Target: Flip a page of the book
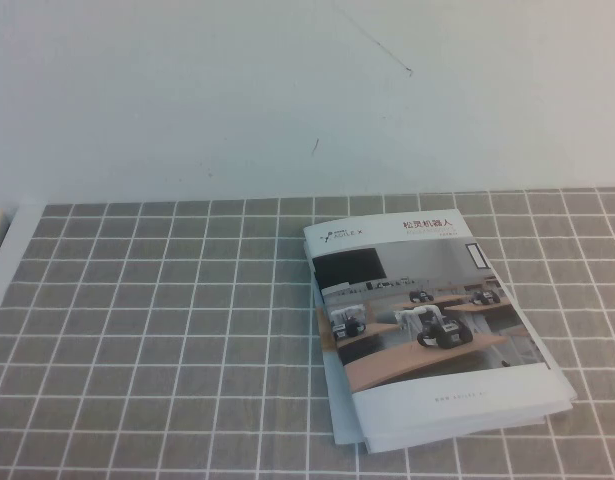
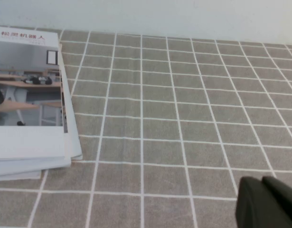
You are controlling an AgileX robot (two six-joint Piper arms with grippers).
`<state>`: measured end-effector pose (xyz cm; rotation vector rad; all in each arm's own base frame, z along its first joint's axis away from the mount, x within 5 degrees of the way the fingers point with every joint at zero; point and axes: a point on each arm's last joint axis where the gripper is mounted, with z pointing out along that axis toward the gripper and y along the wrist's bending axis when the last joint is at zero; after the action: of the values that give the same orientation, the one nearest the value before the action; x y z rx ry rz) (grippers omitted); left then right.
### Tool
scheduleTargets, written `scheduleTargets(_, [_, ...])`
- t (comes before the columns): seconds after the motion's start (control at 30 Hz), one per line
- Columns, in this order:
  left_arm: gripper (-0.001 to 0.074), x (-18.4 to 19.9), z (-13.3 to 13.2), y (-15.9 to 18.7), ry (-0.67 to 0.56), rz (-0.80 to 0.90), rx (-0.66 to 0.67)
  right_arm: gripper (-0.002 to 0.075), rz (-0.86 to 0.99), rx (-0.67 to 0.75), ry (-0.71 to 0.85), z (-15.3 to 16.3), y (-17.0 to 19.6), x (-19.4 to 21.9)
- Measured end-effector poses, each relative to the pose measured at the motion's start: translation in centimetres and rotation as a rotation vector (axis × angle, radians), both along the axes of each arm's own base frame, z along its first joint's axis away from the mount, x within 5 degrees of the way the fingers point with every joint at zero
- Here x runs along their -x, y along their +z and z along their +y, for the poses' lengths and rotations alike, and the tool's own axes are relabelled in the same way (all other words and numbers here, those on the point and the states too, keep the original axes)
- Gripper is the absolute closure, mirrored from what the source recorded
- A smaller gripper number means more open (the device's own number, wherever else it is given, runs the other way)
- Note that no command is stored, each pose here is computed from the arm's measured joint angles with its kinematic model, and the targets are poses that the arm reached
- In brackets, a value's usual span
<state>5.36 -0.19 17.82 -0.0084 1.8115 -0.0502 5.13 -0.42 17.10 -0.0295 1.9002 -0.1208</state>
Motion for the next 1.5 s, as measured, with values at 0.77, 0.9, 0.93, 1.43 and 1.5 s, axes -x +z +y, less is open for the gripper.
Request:
scheduleTargets(0.77, [0.0738,1.5,0.0,7.5,0.003,-0.878,-0.028,0.0729,-0.833,0.053,0.025,0.3,7.1,0.6])
scheduleTargets(0.9, [0.0738,2.0,0.0,8.1,-0.002,-0.964,0.008,0.0729,-0.921,0.055,0.008,0.1,7.8,1.0])
scheduleTargets(0.93, [0.0738,2.1,0.0,8.3,-0.003,-0.983,0.01,0.0729,-0.927,0.046,0.003,0.1,7.8,1.1])
scheduleTargets(1.43, [0.0738,1.7,0.3,13.7,0.034,-0.527,-0.026,0.0729,-0.54,0.005,0.022,0.4,14.3,2.8])
scheduleTargets(1.5, [0.0738,1.1,0.6,14.6,0.058,-0.458,-0.009,0.0729,-0.421,-0.003,0.027,0.4,15.3,2.5])
